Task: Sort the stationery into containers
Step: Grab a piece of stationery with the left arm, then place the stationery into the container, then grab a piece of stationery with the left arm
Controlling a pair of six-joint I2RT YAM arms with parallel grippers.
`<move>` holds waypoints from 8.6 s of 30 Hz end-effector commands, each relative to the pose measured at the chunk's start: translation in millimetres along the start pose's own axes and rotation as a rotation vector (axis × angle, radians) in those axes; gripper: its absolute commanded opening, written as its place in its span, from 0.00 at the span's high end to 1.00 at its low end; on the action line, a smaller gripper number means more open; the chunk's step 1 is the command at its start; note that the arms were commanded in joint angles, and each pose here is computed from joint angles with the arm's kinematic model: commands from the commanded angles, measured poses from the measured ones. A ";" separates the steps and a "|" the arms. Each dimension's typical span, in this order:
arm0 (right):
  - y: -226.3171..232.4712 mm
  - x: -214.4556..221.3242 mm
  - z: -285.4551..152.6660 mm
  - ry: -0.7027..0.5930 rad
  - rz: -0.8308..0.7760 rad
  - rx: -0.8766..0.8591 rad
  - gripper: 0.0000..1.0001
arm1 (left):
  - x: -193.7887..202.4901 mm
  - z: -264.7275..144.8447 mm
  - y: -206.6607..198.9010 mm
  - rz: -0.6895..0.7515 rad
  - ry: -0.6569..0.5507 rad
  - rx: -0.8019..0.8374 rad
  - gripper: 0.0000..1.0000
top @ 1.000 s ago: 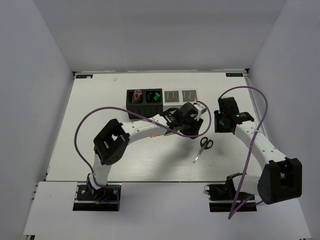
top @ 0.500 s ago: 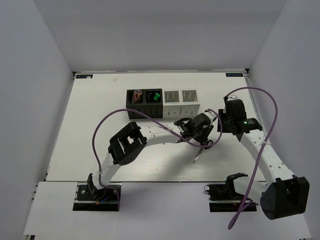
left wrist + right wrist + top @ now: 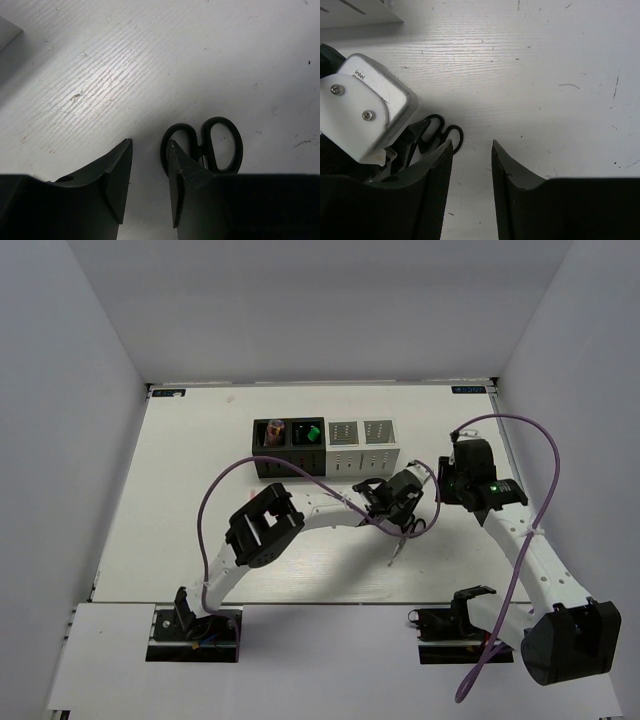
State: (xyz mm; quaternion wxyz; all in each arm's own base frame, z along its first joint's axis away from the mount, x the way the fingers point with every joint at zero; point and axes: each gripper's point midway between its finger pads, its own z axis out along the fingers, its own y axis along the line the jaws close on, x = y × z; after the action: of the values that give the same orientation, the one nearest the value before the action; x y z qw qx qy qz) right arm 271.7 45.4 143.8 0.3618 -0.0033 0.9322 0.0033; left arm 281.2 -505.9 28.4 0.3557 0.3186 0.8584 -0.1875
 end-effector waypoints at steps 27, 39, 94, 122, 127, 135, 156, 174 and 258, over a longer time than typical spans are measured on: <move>-7.2 -16.8 -10.2 -0.104 0.072 0.009 0.56 | 104.9 -22.7 3.3 -0.018 0.439 -0.035 0.96; -3.1 -14.4 -11.9 -0.103 0.064 -0.028 0.19 | 46.7 -60.0 34.9 -0.131 0.288 -0.061 1.00; 36.7 7.1 -10.2 -0.062 -0.068 -0.286 0.11 | -223.1 -154.0 248.4 0.198 -0.787 -0.641 0.79; 112.0 66.9 -43.3 -0.145 -0.635 -0.970 0.78 | -121.4 -322.8 196.6 -0.088 -0.463 -0.418 0.97; 128.8 74.9 -58.3 -0.249 -0.828 -1.190 0.78 | 33.2 -327.7 252.0 -0.344 -0.140 -0.469 0.25; 133.5 53.6 -49.0 -0.296 -0.868 -1.177 0.54 | 115.2 -325.9 268.7 -0.481 -0.125 -0.494 0.10; 127.9 74.1 -26.2 -0.260 -0.960 -1.130 0.56 | 126.6 -327.6 271.1 -0.510 -0.110 -0.505 0.09; 125.7 80.5 -20.2 -0.244 -0.978 -1.125 0.56 | 129.5 -325.9 271.1 -0.505 -0.095 -0.504 0.09; 124.7 81.4 -49.0 -0.266 -1.014 -1.173 0.10 | 73.3 -91.2 172.3 0.276 0.246 -0.032 0.73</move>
State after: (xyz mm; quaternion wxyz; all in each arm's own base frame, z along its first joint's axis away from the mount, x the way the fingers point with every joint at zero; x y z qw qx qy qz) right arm 173.6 165.6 111.3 0.3521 -0.6096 0.6297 0.3285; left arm 321.4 -298.7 22.0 0.2959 0.4454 0.8425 -0.0651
